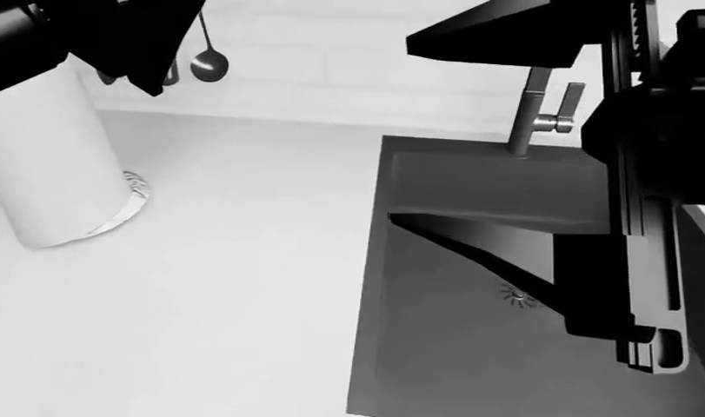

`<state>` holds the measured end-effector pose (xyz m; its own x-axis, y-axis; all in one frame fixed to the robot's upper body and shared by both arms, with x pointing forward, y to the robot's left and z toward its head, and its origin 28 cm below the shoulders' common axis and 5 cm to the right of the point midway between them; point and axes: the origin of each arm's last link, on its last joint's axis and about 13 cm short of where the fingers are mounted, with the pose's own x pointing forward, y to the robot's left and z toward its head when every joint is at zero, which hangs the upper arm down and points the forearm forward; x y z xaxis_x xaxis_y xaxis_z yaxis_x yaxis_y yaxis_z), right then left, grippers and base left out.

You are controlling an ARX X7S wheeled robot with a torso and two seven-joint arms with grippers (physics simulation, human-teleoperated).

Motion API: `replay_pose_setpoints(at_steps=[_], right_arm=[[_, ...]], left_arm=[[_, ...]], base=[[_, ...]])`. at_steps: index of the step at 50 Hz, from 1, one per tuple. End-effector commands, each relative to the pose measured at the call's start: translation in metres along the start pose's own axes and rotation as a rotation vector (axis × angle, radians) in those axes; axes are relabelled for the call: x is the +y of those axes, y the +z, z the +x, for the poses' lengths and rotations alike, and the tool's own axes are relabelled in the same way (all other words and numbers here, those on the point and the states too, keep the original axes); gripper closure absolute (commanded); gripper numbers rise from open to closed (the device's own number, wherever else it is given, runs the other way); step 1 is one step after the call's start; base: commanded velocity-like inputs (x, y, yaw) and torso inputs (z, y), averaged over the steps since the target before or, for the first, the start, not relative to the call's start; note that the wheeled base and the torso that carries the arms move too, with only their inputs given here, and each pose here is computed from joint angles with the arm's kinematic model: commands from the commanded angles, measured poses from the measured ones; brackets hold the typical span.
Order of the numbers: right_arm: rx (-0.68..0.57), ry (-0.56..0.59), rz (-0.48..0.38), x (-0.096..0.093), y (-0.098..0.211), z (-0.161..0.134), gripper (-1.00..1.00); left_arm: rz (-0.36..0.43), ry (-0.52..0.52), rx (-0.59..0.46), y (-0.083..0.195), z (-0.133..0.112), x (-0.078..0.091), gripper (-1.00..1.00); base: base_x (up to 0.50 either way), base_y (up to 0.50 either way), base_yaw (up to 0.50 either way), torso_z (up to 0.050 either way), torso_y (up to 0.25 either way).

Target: Pick the pear, onion from the counter and place them in the cabinet. Then close the cabinet.

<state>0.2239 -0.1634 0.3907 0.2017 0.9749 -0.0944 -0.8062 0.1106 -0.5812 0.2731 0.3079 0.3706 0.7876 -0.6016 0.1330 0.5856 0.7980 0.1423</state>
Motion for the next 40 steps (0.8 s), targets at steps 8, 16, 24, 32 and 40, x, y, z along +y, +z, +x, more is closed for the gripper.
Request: replay_pose_setpoints(at_steps=[8,16,24,32,40], right_arm=[[0.003,-0.022,0.001,0.001,0.004,-0.005,-1.00],[-0.008,-0.031,-0.003,0.001,0.006,-0.007,-1.00],[-0.017,-0.038,-0.004,0.000,0.006,-0.007,-1.00],[-0.039,-0.044,-0.009,-0.001,0.008,-0.008,-1.00],[-0.046,-0.049,-0.013,-0.001,0.010,-0.010,-1.00]], left_arm=[[-0.067,0.078,-0.052,0.005,-0.007,-0.003,-1.00],[-0.193,0.144,-0.110,0.008,-0.011,-0.002,-1.00],[-0.259,0.152,-0.143,0.010,-0.014,-0.002,-1.00],[-0.409,0.201,-0.233,0.024,-0.019,0.003,-1.00],[-0.525,0.305,-0.350,0.037,-0.025,0.007,-1.00]], base=[[0.00,0.00,0.00,0.000,0.000],[0.00,0.00,0.00,0.000,0.000],[0.00,0.00,0.00,0.000,0.000],[0.00,0.00,0.00,0.000,0.000],[0.00,0.00,0.00,0.000,0.000]])
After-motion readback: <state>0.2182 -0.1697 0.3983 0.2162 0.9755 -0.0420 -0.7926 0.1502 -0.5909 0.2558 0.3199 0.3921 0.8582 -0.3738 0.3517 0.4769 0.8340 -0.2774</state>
